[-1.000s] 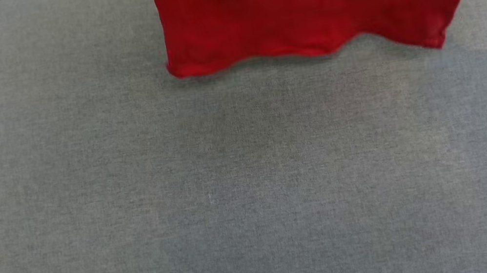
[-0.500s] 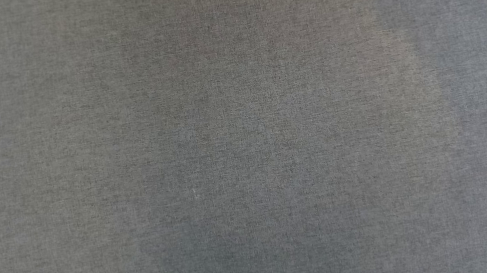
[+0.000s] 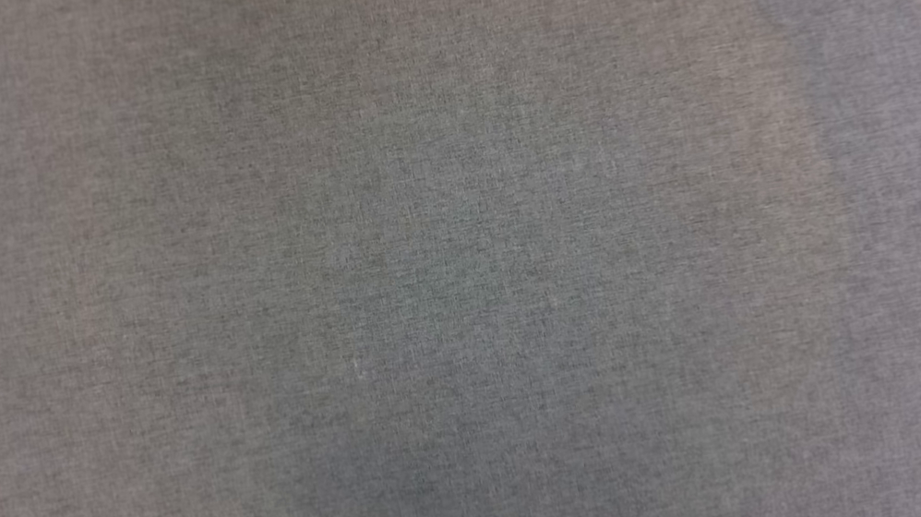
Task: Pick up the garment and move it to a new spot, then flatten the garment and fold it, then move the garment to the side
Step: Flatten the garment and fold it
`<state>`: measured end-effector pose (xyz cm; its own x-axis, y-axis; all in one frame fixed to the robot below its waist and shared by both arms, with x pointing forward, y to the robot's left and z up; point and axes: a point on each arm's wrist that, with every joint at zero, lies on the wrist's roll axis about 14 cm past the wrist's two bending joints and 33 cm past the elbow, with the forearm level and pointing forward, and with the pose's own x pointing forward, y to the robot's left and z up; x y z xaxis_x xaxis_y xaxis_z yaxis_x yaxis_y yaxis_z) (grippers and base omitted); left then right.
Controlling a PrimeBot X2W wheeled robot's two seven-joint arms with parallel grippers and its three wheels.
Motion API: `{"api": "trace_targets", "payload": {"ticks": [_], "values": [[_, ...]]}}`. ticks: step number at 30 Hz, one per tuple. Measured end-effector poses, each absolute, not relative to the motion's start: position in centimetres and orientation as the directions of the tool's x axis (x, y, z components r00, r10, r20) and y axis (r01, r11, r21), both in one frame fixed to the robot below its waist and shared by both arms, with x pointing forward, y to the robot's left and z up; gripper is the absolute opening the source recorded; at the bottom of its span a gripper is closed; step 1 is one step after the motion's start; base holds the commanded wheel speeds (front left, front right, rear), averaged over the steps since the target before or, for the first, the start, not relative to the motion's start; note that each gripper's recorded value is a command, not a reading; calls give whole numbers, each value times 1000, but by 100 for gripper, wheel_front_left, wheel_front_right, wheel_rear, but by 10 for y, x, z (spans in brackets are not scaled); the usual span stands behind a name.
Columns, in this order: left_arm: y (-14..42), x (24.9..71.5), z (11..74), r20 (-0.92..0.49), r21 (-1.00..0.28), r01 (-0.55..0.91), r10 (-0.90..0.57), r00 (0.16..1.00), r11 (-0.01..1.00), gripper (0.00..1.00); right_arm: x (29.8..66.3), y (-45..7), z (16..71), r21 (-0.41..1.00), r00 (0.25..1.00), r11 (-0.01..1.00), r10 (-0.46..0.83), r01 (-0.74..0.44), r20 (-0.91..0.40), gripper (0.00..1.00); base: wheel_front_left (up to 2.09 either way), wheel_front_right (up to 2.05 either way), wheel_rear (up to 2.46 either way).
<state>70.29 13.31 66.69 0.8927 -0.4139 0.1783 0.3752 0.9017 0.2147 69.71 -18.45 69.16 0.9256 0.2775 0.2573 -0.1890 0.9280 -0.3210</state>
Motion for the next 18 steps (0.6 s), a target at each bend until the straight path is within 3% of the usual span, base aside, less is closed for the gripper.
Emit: {"api": "trace_targets", "payload": {"ticks": [9,18], "values": [[152,656,602,71,154,398,-412,908,904,0,654,-175,629,-260,932,920,335,-292,139,0,0,0,0],[160,558,520,-92,37,402,-397,913,915,0,576,-176,566,-161,922,911,387,-380,10,0,0,0,0]]}}
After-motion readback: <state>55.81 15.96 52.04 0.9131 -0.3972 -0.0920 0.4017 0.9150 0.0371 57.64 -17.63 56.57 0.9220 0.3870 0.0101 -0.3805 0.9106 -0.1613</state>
